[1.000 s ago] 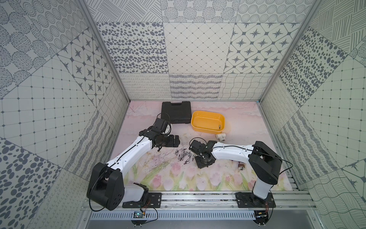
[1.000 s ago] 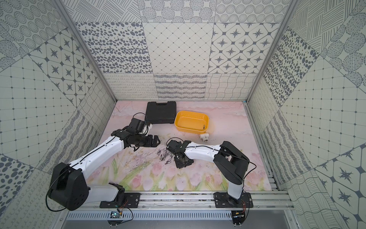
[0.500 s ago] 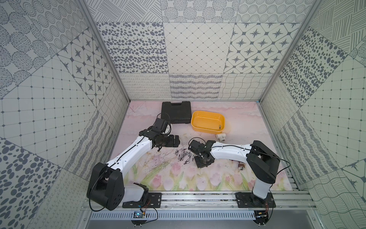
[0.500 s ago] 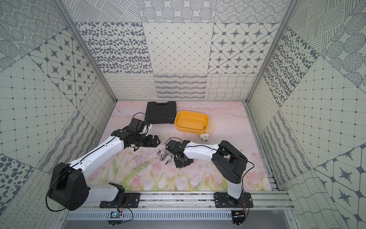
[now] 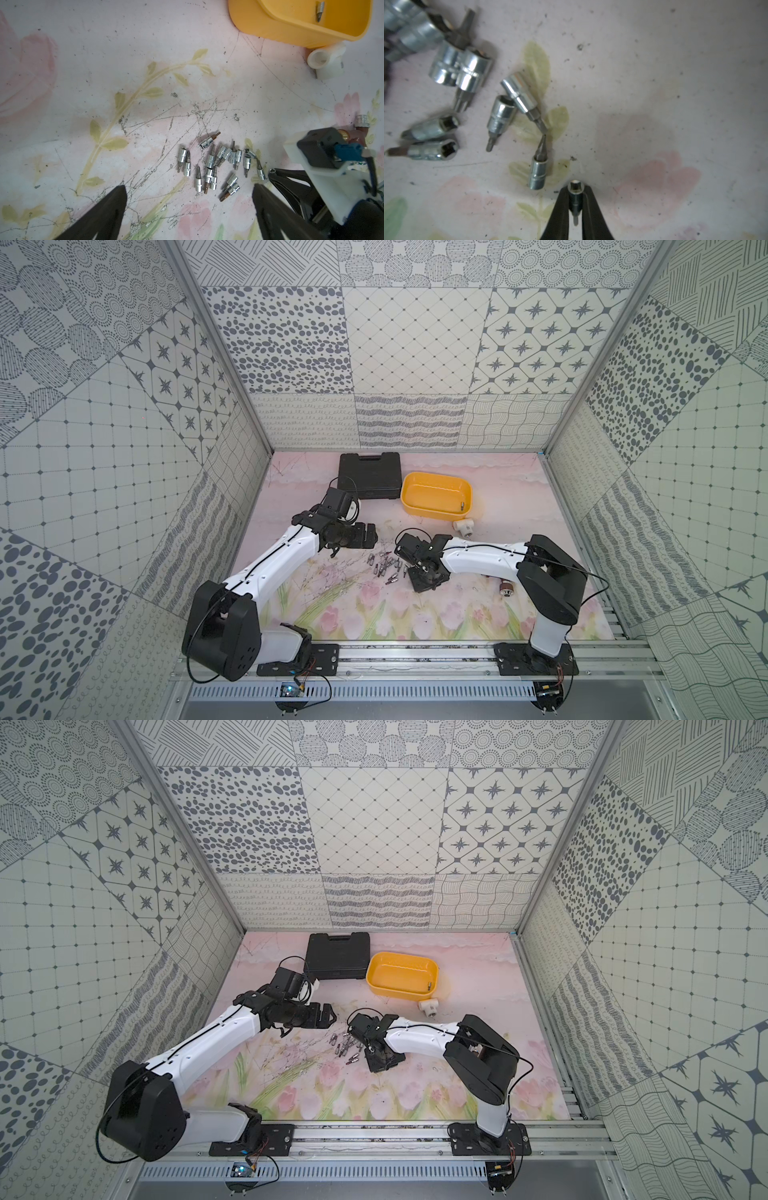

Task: Put the bit on the desktop into the storage box
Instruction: Pick up the screwdriver bit from the center of the board.

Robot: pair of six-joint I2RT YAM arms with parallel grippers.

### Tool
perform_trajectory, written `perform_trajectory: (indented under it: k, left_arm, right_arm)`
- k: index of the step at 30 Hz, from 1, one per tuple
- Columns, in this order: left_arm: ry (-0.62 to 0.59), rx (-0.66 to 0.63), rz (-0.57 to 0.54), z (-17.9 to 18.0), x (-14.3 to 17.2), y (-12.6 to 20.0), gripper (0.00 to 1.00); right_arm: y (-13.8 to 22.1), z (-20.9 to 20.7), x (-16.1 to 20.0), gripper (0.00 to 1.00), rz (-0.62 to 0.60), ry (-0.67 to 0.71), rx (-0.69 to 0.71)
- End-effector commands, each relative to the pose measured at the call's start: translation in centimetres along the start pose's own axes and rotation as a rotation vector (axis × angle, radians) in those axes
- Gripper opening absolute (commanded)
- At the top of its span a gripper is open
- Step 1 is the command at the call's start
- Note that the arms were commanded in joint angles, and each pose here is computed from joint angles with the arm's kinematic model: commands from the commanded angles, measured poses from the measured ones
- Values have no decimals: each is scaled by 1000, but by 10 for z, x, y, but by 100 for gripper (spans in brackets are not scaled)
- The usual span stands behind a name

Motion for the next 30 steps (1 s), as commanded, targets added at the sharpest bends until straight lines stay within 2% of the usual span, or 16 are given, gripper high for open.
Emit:
perform_trajectory:
  k: [1,18,30]
  left_arm:
    - [-11,3,-8,-2,-1,3,99]
    - [-15,6,-7,-2,-2,2,99]
    - [-17,8,-8,-3,-3,5,99]
  right_arm:
    - [-16,-5,7,11,32,5,41]
    - [10,-13,-14,10,-35,-45,-29]
    - [50,-49,-64,10,-157,-106,-94]
Point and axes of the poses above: each gripper's point midway between its finger pads, its own y axis back along the fingers, its own z axis along the line the jaws close on, x = y × z, the point moved 3 cm from there along y, back along the fingers, and after that the axes turned 1 degree about -y, right-handed, at the moved point
